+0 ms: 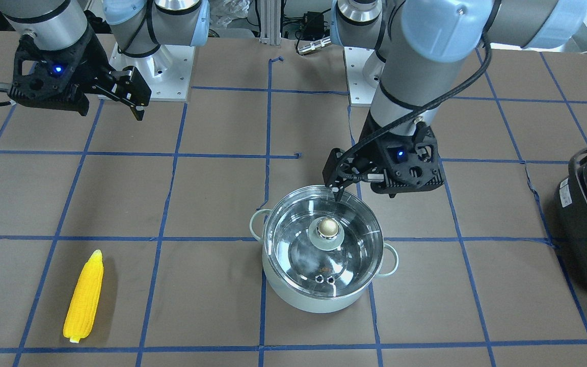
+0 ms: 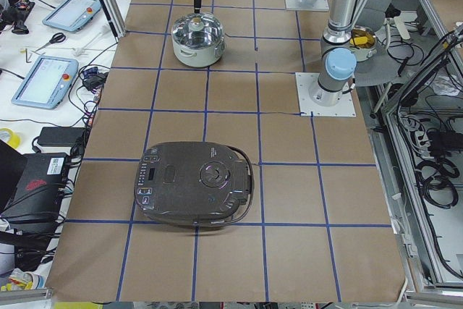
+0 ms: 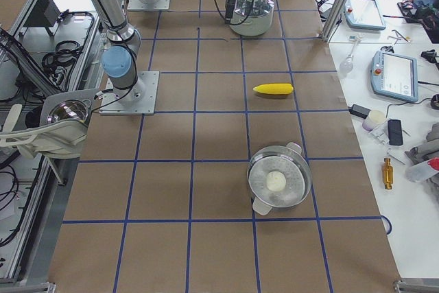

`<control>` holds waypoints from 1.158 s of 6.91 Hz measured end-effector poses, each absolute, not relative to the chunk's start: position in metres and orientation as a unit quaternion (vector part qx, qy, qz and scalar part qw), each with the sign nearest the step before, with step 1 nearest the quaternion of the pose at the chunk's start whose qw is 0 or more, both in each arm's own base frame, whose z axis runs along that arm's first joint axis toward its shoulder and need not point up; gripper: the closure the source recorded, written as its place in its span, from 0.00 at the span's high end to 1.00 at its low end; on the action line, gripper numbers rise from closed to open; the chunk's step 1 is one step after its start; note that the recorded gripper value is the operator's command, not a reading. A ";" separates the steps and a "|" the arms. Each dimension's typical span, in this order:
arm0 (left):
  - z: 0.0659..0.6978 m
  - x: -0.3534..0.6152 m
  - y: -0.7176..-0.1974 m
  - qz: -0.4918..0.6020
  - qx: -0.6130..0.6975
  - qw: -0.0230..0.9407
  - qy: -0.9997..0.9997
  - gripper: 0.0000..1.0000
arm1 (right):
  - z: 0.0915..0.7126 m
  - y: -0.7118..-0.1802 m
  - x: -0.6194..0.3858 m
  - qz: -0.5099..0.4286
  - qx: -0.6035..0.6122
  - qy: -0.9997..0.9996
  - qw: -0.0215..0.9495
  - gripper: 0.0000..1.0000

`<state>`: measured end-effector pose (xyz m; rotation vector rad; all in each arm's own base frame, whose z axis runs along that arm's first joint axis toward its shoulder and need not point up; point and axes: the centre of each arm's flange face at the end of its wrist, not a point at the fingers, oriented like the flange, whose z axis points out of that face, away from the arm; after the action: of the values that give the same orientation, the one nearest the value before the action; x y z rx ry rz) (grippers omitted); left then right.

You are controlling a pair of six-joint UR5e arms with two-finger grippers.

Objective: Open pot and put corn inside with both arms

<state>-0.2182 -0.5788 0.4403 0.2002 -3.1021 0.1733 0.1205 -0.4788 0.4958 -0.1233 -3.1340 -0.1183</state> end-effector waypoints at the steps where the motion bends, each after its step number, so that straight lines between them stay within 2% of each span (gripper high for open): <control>1: 0.416 -0.230 -0.589 0.052 0.071 0.007 -0.996 1.00 | 0.492 -0.482 0.117 -0.038 -0.041 -0.998 0.010 1.00; 3: 0.382 -0.237 -0.601 0.048 0.079 0.004 -0.996 1.00 | 0.479 -0.499 0.102 -0.031 -0.048 -0.998 0.041 1.00; 5: 0.358 -0.243 -0.609 0.041 0.085 0.006 -0.996 1.00 | 0.452 -0.542 0.073 0.004 -0.066 -0.997 0.047 1.00; 8: 0.329 -0.263 -0.607 0.014 0.068 0.000 -0.998 1.00 | 0.377 -0.609 0.034 0.026 -0.051 -0.997 0.049 1.00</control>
<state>-0.2626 -0.6070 0.3288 0.2122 -3.1350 0.0450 0.0338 -0.6090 0.3773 -0.1560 -3.0390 0.0806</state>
